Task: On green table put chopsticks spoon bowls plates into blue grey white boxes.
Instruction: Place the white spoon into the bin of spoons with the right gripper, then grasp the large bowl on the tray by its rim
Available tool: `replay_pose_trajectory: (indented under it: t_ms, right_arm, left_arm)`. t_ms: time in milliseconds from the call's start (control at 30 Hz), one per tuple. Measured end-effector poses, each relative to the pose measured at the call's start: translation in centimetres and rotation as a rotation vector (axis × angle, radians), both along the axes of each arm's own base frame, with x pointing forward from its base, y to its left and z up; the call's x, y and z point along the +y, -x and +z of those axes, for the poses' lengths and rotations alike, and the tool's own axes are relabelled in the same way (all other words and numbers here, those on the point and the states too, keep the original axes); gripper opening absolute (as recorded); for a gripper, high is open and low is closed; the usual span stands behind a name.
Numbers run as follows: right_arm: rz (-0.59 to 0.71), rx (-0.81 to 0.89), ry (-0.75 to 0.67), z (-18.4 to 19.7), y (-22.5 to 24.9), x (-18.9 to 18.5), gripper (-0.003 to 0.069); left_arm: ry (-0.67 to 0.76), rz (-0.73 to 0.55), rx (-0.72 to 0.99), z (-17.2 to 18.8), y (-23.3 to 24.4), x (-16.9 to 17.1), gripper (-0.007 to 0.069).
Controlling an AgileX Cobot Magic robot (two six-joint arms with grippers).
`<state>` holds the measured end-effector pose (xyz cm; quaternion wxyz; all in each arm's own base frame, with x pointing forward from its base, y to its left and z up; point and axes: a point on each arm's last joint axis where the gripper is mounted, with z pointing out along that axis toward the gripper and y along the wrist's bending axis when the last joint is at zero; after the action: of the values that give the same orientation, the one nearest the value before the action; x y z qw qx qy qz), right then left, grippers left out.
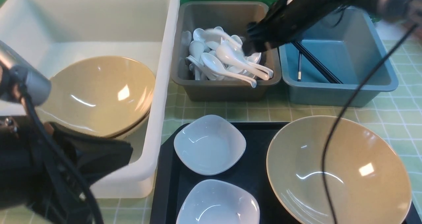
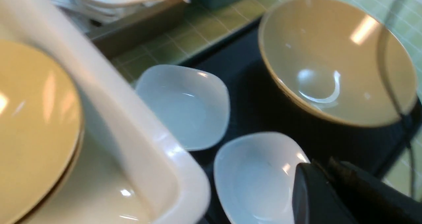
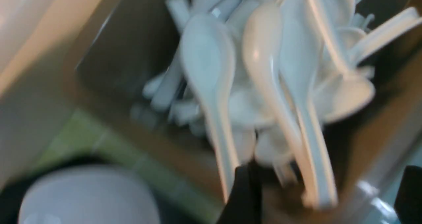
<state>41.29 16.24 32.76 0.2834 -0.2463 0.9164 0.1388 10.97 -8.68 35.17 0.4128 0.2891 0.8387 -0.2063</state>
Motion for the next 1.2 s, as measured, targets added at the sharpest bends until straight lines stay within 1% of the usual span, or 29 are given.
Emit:
replay_pose_trajectory:
  t_ms: [33,67,100,133,167,233,333,400,433,500,533,567,600,633,667,700,733,767,833,867,900,933,1000,1067,1200]
  right_arm:
    - [0.017,-0.003,0.01,0.4,0.3,-0.1,0.0566]
    - [0.078,0.006,0.042,2.8,2.4,-0.9,0.0567]
    - [0.11,0.016,0.056,4.5,4.0,-1.4,0.0568]
    - [0.117,0.017,0.061,4.8,4.3,-1.5,0.0568]
    - [0.153,0.021,0.078,6.9,6.4,-2.2,0.0568]
    - [0.162,-0.058,0.069,9.7,8.8,-3.1,0.0569]
    - [0.166,-0.132,0.058,12.3,11.9,-4.2,0.0568]
    - [0.167,-0.167,0.052,13.5,14.4,-5.0,0.0556]
    - [0.166,-0.181,0.049,13.9,16.1,-5.6,0.0544]
    - [0.17,-0.19,0.049,14.0,18.4,-6.3,0.0514]
    - [0.173,-0.19,0.05,13.8,19.8,-6.7,0.0487]
    - [0.174,-0.186,0.052,13.6,20.5,-7.0,0.0466]
    - [0.175,-0.185,0.052,13.5,20.7,-7.0,0.046]
    - [0.176,-0.168,0.057,12.6,22.3,-7.6,0.0414]
    - [0.178,-0.142,0.063,11.6,23.2,-7.9,0.037]
    - [0.179,-0.135,0.065,11.1,24.1,-8.2,0.0336]
    - [0.18,-0.106,0.072,9.9,24.9,-8.4,0.0282]
    - [0.18,-0.112,0.07,10.0,25.1,-8.5,0.0273]
    - [0.183,-0.057,0.083,7.4,27.1,-9.1,0.0141]
    - [0.183,-0.054,0.083,7.3,27.2,-9.2,0.0131]
    - [0.183,-0.04,0.087,6.4,28.1,-9.5,0.0076]
    - [0.183,-0.033,0.088,5.9,28.6,-9.6,0.0052]
    - [0.182,-0.031,0.088,5.2,29.5,-10.0,0.0029]
    - [0.182,-0.032,0.088,4.9,30.0,-10.1,0.0025]
    - [0.181,-0.044,0.085,4.9,30.6,-10.3,0.0024]
  left_arm:
    - [0.003,0.006,0.0,0.0,0.0,0.0,0.0048]
    - [0.007,0.053,0.036,-0.5,-1.1,-0.3,0.0073]
    - [0.007,0.074,0.059,-0.8,-1.7,-0.6,0.0085]
    - [0.005,0.082,0.074,-1.0,-2.0,-0.8,0.0094]
    - [0.006,0.102,0.106,-1.5,-3.0,-1.3,0.0118]
    - [0.006,0.107,0.156,-2.0,-4.6,-2.4,0.016]
    - [0.017,0.06,0.192,-1.8,-6.8,-4.2,0.0247]
    - [0.024,0.006,0.18,-1.1,-8.4,-5.6,0.0326]
    - [0.033,-0.024,0.175,-0.6,-9.4,-6.4,0.0377]
    - [0.046,-0.061,0.21,-0.9,-10.9,-7.8,0.0454]
    - [0.049,-0.082,0.233,-1.2,-11.6,-8.4,0.0499]
    - [0.048,-0.102,0.251,-1.5,-12.1,-9.0,0.0528]
    - [0.051,-0.103,0.26,-1.6,-12.3,-9.1,0.0528]
    - [0.049,-0.131,0.297,-2.5,-13.2,-10.0,0.0572]
    - [0.044,-0.156,0.328,-3.4,-14.0,-10.7,0.0596]
    - [0.039,-0.169,0.353,-4.3,-14.7,-11.3,0.0603]
    - [0.032,-0.185,0.375,-5.1,-15.4,-11.8,0.0615]
    - [0.031,-0.191,0.378,-5.3,-15.6,-11.9,0.0615]
    - [0.008,-0.212,0.43,-7.6,-17.6,-13.3,0.0614]
    - [0.007,-0.213,0.434,-7.7,-17.7,-13.4,0.0614]
    - [-0.001,-0.218,0.457,-8.5,-18.6,-13.9,0.0613]
    - [-0.007,-0.222,0.485,-9.4,-19.2,-14.4,0.0613]
    - [-0.017,-0.24,0.554,-11.2,-20.1,-15.4,0.0613]
    - [-0.029,-0.268,0.586,-12.5,-20.7,-16.3,0.0612]
    - [-0.061,-0.347,0.604,-15.1,-21.1,-18.5,0.0601]
